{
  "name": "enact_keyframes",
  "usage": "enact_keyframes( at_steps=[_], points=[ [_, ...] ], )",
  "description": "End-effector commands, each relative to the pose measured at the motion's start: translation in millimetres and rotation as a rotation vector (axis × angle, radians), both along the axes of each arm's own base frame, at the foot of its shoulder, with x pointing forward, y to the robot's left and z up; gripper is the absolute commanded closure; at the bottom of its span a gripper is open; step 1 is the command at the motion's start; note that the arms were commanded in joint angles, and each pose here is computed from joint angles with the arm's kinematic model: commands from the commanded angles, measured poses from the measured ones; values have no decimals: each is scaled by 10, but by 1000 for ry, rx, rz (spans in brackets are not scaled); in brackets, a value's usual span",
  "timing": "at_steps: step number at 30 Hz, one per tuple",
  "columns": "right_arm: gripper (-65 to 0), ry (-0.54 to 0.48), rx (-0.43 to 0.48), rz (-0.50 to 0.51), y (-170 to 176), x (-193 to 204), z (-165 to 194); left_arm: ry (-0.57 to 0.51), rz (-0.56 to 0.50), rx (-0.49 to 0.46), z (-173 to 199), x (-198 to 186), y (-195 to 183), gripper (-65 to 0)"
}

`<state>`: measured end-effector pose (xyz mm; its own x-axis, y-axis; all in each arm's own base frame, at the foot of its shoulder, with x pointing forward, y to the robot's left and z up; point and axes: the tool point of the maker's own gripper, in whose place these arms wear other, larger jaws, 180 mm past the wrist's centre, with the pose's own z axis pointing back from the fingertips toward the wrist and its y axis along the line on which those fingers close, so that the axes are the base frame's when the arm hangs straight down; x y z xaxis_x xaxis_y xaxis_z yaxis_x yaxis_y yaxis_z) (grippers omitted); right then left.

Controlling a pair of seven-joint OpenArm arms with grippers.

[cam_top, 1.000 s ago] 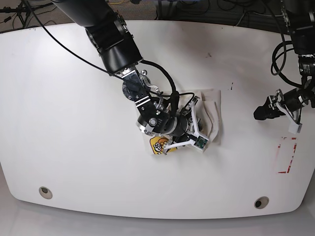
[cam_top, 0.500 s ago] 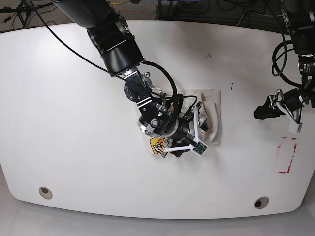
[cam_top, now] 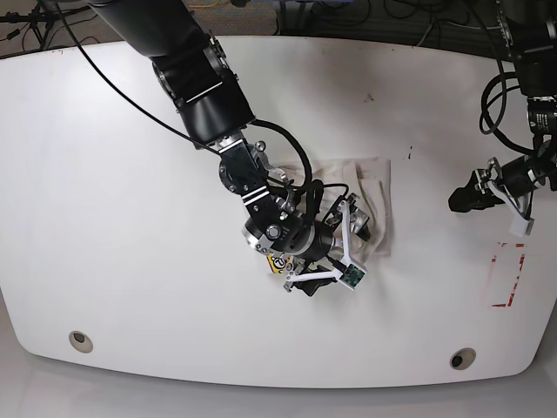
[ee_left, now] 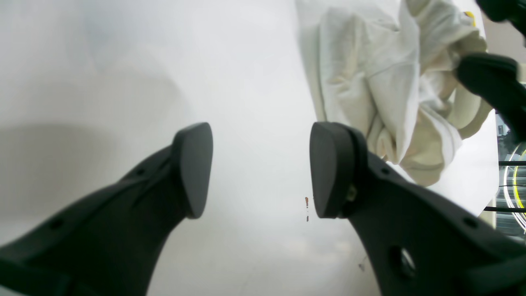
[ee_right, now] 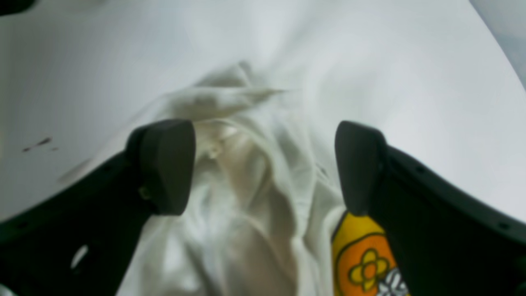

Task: Fold the T-shirt properly

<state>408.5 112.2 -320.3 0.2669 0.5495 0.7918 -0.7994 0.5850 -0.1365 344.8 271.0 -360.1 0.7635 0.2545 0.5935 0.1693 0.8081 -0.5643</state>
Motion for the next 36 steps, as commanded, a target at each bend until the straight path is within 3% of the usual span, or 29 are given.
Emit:
enact_keyframes(
  at_steps=[1,4,6,13,16,25,36],
  points=[
    [-509,-32,47,3,69,119,128,-62,9,8,200,112,82,-351],
    [-499,-21,30,-5,-6,177,45,-62,9,8,200,112,82,-351],
    [-445,-8,20,-10,-47,196,-26,-62,9,8,200,112,82,-351],
    [-103,-6,29,-10,-49,208,-55,-62,9,8,200,112,82,-351],
    [-11,-9,33,-7,-28,204,-40,-62,9,8,200,112,82,-351],
    [-6,-44,-13,114,336,-40,-1,-62,9,8,200,112,82,-351],
    [-8,-11,-22,112,429,-66,-41,-59,8,6,192,109,77,-351]
  ],
)
